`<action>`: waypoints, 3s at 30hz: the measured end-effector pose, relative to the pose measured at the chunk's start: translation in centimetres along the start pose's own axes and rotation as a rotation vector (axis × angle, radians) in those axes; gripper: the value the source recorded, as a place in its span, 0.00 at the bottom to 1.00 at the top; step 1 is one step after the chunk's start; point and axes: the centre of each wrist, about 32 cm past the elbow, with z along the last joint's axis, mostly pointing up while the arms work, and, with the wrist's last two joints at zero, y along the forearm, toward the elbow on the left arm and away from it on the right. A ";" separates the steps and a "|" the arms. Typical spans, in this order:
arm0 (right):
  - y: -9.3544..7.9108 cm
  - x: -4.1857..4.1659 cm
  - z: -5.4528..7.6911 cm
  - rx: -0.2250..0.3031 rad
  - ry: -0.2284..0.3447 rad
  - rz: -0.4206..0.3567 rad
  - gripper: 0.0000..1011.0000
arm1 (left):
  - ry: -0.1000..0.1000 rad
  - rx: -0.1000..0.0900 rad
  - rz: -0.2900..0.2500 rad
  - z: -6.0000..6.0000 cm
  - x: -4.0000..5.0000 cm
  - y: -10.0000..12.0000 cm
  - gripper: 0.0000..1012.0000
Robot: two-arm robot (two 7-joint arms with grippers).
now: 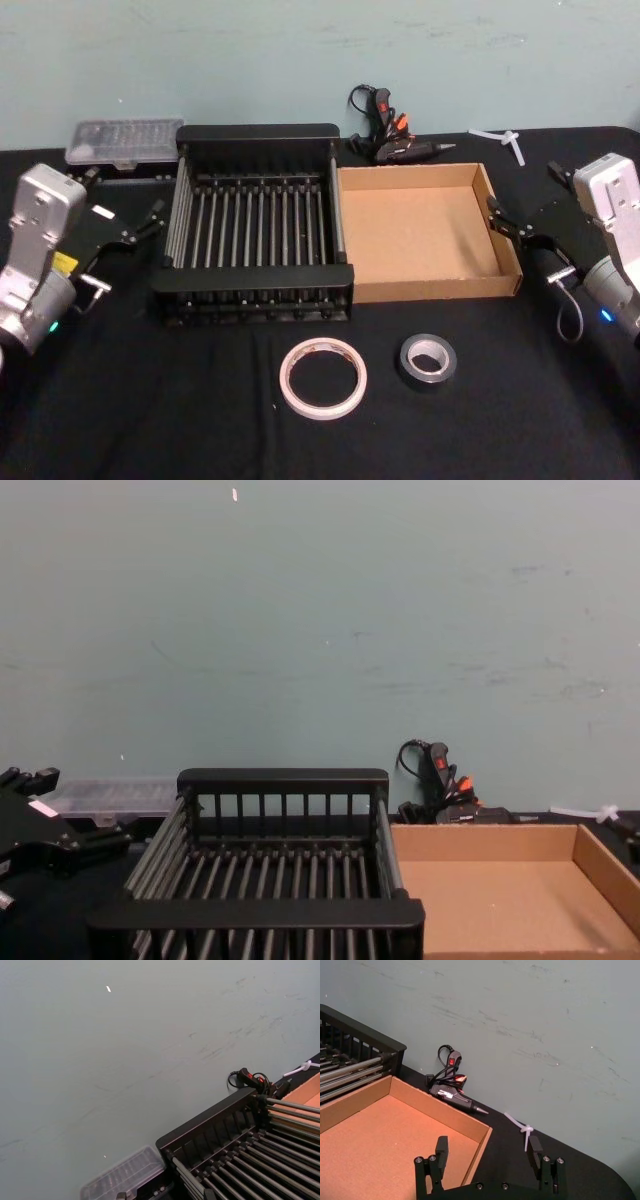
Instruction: Pick up the white tape and place it into the black box , Pick up the silver tape and place it into the brown box.
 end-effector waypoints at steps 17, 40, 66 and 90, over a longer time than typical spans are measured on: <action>0.0 0.00 0.0 0.000 0.000 0.000 0.99 | 0.000 0.000 0.000 0.0 0.00 0.0 0.99; -1.7 -0.91 1.0 0.008 0.079 0.039 0.99 | 0.000 0.000 0.000 0.0 0.00 0.0 0.99; -6.7 -3.64 5.3 -0.148 0.255 0.159 0.99 | 0.000 0.000 0.000 0.0 0.00 0.0 0.99; -8.9 -4.59 6.7 -0.388 0.335 0.282 0.99 | 0.000 0.000 0.000 0.0 0.00 0.0 0.99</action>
